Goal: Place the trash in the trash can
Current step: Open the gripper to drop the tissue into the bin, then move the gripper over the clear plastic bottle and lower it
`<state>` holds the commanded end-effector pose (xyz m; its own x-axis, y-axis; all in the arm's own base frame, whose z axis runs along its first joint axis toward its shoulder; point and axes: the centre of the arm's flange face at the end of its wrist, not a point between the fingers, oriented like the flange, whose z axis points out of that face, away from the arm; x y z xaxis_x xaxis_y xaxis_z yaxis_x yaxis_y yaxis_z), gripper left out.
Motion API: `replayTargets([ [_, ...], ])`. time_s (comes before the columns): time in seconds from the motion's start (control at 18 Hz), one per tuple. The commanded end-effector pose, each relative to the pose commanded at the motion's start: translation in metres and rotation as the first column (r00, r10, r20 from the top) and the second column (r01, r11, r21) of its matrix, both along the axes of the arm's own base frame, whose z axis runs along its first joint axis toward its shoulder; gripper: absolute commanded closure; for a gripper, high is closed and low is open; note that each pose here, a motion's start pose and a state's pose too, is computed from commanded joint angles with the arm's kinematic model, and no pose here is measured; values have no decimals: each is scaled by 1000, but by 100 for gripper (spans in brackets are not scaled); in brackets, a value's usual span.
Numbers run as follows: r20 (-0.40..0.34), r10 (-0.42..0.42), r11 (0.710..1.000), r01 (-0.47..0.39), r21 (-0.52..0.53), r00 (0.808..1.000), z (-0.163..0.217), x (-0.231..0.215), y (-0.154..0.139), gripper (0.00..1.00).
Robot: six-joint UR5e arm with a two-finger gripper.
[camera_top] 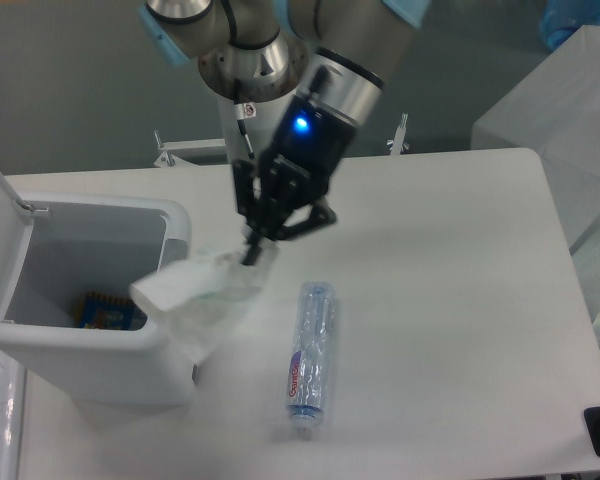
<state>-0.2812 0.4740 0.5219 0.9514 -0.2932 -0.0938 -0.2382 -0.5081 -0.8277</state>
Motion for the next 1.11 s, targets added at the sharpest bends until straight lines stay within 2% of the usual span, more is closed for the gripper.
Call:
replayTargets([
  [0.33, 7, -50, 999, 50, -9, 999, -12, 31, 2, 100],
  [0.39, 7, -61, 998, 61, -9, 998, -12, 36, 5, 93],
  [0.44, 10, -81, 997, 81, -10, 997, -13, 45, 10, 80],
  [0.5, 13, -90, 996, 91, -12, 996, -15, 49, 13, 54],
  [0.56, 4, -102, 995, 102, -9, 995, -17, 49, 15, 5],
  [0.61, -5, -110, 994, 110, -8, 994, -19, 48, 16, 0],
  [0.89, -5, -97, 995, 97, -5, 995, -15, 43, 15, 0],
  [1.0, 10, -72, 997, 72, -8, 997, -14, 33, 14, 0],
  [1.11, 58, -8, 1000, 10, -23, 998, -17, 5, 16, 0],
])
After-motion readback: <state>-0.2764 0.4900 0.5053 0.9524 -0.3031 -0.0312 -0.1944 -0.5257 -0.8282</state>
